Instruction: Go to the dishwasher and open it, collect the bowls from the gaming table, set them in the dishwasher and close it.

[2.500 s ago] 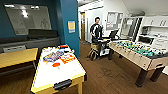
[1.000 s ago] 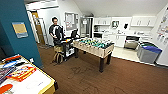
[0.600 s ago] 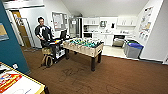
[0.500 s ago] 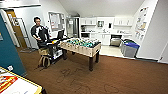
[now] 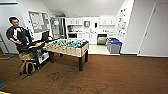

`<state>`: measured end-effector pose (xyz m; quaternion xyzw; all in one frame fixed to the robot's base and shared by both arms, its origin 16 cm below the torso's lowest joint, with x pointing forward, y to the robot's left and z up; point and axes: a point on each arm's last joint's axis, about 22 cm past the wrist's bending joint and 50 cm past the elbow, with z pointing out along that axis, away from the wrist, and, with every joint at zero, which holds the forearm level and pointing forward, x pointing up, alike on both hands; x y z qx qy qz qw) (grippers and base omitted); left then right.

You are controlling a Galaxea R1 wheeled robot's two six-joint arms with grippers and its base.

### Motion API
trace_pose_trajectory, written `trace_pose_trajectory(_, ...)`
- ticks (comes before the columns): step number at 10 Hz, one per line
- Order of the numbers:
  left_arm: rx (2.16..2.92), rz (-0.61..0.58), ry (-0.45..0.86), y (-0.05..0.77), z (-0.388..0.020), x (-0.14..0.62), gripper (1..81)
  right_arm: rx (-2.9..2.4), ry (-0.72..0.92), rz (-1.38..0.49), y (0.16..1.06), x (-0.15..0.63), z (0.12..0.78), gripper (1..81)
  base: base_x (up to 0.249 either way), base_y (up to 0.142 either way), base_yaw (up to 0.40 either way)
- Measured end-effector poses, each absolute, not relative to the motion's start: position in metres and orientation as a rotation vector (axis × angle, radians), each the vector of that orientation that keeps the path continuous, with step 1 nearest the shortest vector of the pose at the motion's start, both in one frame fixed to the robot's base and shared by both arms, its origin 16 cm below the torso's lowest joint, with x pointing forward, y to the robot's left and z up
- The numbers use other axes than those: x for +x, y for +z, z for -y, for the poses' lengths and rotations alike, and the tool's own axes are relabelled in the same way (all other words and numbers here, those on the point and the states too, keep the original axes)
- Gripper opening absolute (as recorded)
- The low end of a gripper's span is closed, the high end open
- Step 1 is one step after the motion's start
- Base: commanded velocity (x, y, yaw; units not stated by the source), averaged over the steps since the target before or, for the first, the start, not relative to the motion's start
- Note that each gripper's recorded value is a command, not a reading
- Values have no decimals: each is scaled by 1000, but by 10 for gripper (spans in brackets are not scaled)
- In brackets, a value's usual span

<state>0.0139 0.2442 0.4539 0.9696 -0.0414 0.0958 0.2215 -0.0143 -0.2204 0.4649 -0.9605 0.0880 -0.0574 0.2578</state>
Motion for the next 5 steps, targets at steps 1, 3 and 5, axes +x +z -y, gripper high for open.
trace_pose_trajectory(1, 2679, 114, 266, 454, -244, 14, 10, -2605, -153, -239, 465, -16, 220, 10, 0, 0, -382)
trace_pose_trajectory(3, 2678, 114, 266, 454, -243, 14, 10, -2605, -154, -240, 465, -15, 221, 10, 0, 0, -382)
trace_pose_trajectory(5, 2680, 114, 265, 454, -244, 14, 10, -2604, -153, -240, 465, -16, 220, 10, 0, 0, -382)
